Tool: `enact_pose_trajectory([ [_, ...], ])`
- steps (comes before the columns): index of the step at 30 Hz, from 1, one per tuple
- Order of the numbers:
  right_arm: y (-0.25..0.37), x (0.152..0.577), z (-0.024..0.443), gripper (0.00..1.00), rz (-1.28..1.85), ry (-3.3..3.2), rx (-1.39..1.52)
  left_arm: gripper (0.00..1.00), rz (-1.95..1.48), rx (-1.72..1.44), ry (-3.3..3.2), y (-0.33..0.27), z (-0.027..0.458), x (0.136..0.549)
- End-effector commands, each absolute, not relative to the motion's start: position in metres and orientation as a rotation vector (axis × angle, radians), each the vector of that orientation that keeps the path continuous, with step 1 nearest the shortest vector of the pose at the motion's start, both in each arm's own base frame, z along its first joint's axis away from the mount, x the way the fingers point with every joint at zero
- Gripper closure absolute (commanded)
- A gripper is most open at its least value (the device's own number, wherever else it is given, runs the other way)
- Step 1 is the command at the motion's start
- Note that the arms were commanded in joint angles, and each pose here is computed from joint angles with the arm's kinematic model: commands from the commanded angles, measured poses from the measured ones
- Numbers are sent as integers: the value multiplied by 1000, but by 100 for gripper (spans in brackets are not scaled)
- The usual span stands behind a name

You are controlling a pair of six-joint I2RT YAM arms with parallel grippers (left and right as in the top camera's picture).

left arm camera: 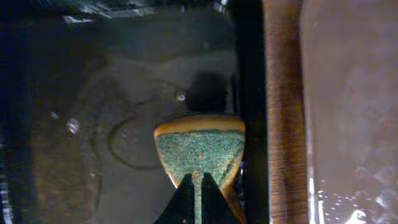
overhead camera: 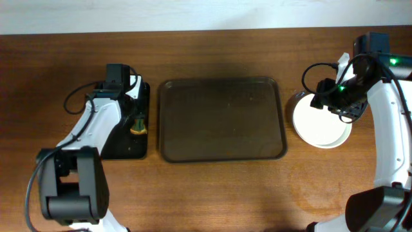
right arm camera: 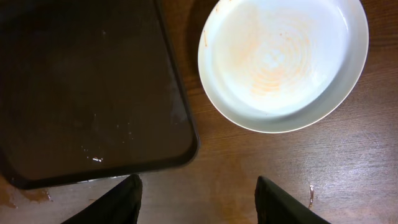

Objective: Clean dirty plates on tray and stack at the side
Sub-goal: 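Lower the sponge into the black tray and open the left gripper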

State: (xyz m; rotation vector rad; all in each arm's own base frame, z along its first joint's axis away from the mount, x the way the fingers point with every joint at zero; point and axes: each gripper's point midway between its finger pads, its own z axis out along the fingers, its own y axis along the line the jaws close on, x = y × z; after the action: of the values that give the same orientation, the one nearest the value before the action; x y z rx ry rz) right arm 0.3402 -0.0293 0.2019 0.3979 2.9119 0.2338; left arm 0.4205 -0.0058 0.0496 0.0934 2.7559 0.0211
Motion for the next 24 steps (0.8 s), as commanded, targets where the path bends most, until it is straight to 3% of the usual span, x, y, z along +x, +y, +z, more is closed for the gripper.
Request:
enact_pose_trajectory([
  [1, -28, 340, 200, 41, 230, 2922, 377, 100, 24, 60, 2881, -5, 6, 406],
  [5, -28, 339, 200, 43, 231, 2924, 378, 100, 40, 35, 3023, -2, -42, 386],
  [6, -28, 339, 200, 43, 231, 2925, 378, 88, 42, 36, 3033, -2, -44, 384],
  [8, -28, 338, 199, 43, 231, 2927, 379, 75, 45, 36, 3020, -2, -39, 387],
  [10, -28, 338, 199, 43, 227, 2929, 380, 53, 45, 34, 2982, -2, -19, 395],
  [15, -30, 337, 199, 43, 209, 2931, 381, 42, 25, 33, 2851, -4, 40, 410],
  [17, -30, 337, 199, 43, 209, 2931, 381, 50, -66, 45, 2873, -15, 43, 402],
  [18, -30, 337, 199, 43, 209, 2931, 381, 63, -203, 61, 2897, -31, 42, 394],
  [24, -30, 338, 199, 43, 209, 2930, 381, 71, -215, 58, 2948, -32, 34, 381],
])
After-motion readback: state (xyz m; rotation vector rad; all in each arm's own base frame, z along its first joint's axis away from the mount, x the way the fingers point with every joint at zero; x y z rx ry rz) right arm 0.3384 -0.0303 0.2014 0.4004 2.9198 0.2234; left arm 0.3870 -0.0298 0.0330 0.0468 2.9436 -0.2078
